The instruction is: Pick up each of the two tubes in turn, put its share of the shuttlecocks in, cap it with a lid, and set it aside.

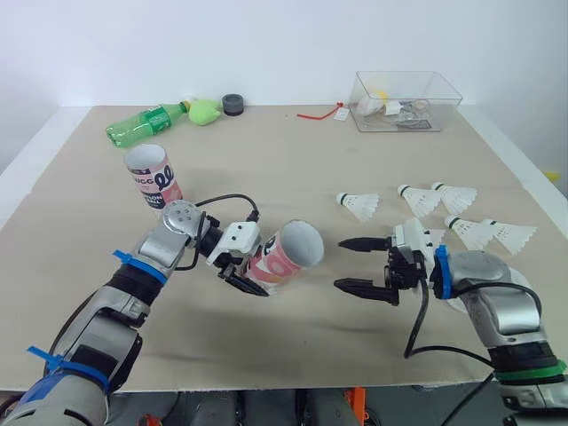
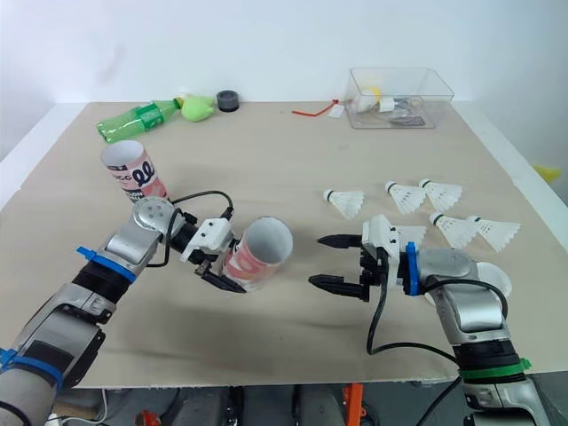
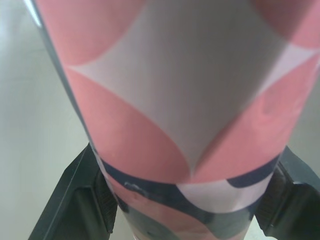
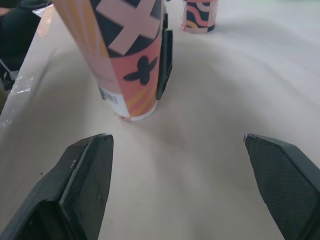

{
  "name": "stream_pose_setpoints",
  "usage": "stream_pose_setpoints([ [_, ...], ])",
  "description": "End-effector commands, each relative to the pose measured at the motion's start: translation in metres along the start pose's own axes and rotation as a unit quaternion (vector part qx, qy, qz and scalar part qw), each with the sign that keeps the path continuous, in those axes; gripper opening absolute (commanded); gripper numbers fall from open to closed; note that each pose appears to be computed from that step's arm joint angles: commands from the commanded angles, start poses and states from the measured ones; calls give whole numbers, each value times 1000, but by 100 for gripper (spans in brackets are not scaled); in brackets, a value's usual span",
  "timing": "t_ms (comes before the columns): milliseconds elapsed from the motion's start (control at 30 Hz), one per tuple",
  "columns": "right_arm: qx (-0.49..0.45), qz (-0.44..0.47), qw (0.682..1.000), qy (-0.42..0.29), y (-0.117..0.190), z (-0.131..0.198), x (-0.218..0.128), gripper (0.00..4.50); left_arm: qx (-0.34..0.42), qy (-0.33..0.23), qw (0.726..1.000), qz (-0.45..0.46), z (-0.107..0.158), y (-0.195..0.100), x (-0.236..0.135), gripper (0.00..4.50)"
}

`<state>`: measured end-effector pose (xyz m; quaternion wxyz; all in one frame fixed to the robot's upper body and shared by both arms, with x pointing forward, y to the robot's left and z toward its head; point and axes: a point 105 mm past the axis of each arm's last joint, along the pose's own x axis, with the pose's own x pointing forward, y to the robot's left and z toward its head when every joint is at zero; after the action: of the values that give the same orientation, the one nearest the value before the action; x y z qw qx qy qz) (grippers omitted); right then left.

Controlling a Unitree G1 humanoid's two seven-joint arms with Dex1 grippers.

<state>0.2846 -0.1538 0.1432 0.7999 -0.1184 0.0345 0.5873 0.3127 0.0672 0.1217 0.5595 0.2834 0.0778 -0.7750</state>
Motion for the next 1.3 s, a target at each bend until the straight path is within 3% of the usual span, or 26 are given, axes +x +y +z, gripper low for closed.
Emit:
stream_pose_setpoints([
  [33,-21,-21,1000,-10,-2,13,-9,450,14,3,1000,-8,4,2,2,286],
  [200,16,-60,998,-28,-3,16,-16,450,10,3,1000,-7,5,2,4,286],
  [433,106,-208,972,-34,-12,24,-50,450,3,9,1000,-6,7,4,1,286],
  [700,146,-318,936,44,-24,12,-97,450,5,12,1000,-10,9,1,2,286],
  [933,158,-355,917,88,-31,-7,-124,450,3,18,1000,-19,6,-5,5,286],
  [1300,166,-384,902,104,-50,-26,-124,450,-6,36,999,-18,15,0,-3,286],
])
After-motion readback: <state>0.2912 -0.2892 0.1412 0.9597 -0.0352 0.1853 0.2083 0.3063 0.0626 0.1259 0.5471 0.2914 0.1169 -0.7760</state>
